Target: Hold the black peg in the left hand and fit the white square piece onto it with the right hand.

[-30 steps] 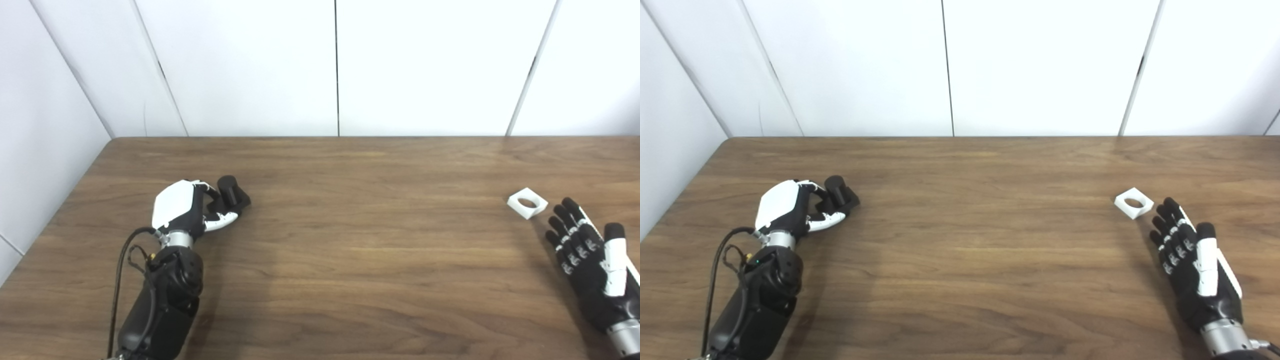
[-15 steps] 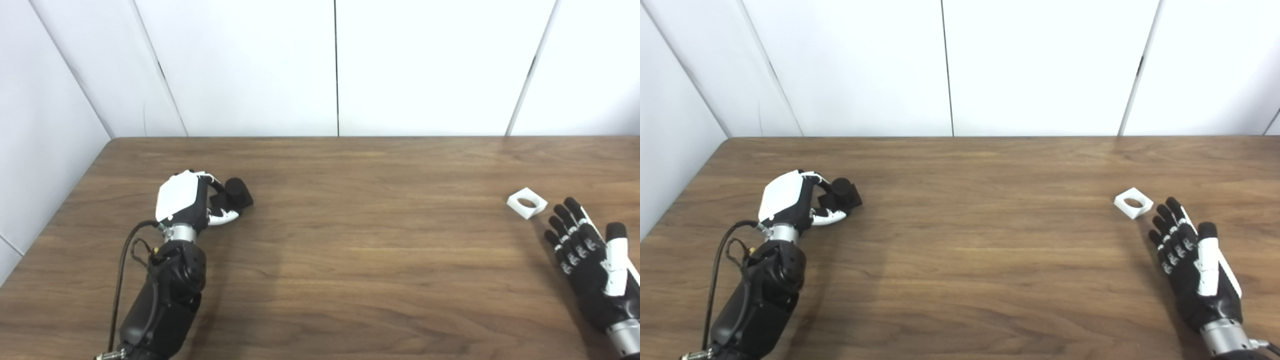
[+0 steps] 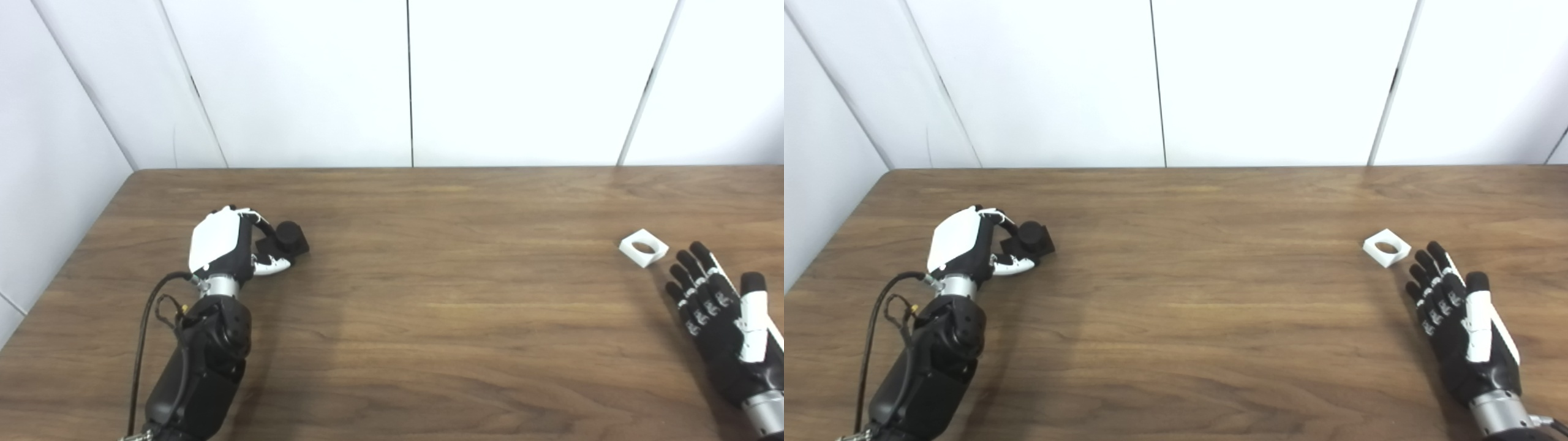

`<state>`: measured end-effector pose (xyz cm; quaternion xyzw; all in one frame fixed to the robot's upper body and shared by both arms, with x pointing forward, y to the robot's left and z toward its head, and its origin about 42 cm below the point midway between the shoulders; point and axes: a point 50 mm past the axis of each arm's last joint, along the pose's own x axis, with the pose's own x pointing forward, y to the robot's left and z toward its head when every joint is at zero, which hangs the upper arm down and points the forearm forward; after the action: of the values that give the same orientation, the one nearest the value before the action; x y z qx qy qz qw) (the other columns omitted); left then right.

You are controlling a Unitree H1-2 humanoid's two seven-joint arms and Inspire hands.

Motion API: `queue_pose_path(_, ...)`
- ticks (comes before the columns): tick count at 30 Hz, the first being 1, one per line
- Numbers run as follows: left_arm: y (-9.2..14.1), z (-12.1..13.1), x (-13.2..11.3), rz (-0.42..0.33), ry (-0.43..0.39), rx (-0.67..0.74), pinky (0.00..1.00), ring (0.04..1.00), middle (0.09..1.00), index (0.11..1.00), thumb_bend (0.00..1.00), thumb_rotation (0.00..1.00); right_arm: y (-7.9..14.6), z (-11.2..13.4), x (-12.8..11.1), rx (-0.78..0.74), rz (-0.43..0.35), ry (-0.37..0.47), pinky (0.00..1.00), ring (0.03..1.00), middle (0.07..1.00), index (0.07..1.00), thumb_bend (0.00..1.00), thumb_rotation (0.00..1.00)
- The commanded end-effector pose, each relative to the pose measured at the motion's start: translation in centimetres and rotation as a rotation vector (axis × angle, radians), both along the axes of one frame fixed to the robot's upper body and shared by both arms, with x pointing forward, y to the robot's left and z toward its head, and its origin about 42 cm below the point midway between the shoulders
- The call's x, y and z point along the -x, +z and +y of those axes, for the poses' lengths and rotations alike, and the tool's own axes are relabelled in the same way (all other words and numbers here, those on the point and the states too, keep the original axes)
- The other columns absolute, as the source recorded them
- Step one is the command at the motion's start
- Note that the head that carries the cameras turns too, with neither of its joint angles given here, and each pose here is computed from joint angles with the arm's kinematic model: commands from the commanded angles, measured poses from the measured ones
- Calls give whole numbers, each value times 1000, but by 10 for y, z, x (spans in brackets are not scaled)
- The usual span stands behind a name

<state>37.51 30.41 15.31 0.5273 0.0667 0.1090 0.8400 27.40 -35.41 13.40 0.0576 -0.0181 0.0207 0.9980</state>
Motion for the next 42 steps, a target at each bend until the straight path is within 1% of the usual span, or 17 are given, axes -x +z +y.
queue_pose_path(1,1,-7,4,10,-28,13,1000,968,851,487,522,65,-4,5,2,-4,11,2,1000,998,988,1000,711,998)
queue_pose_path(9,2,-30,17,-11,-123,46,990,957,855,486,522,66,-4,9,1,2,23,3,1000,991,981,992,752,988)
queue_pose_path(16,2,-53,31,-14,-197,53,988,957,853,486,521,70,-4,15,2,-8,27,0,1000,982,971,987,733,986)
queue_pose_path(22,4,-71,46,-17,-253,60,997,965,859,487,520,71,-5,18,4,-1,26,15,1000,993,988,1000,709,1000)
queue_pose_path(26,2,-85,58,-26,-309,67,984,959,858,487,520,72,-6,21,6,-9,37,19,1000,999,998,1000,711,1000)
queue_pose_path(32,0,-114,79,-5,-397,81,995,966,865,487,519,70,-7,26,8,-14,49,11,1000,1000,1000,1000,721,1000)
queue_pose_path(36,-1,-129,91,-6,-443,97,987,956,855,487,521,70,-8,29,9,-28,55,-1,1000,996,995,1000,733,982)
queue_pose_path(38,-3,-140,99,10,-469,124,995,961,859,487,521,70,-8,31,9,-31,57,-8,1000,996,994,1000,737,976)
queue_pose_path(42,-5,-152,110,33,-505,126,995,962,867,489,519,73,-9,34,10,-29,57,-12,1000,994,988,1000,733,984)
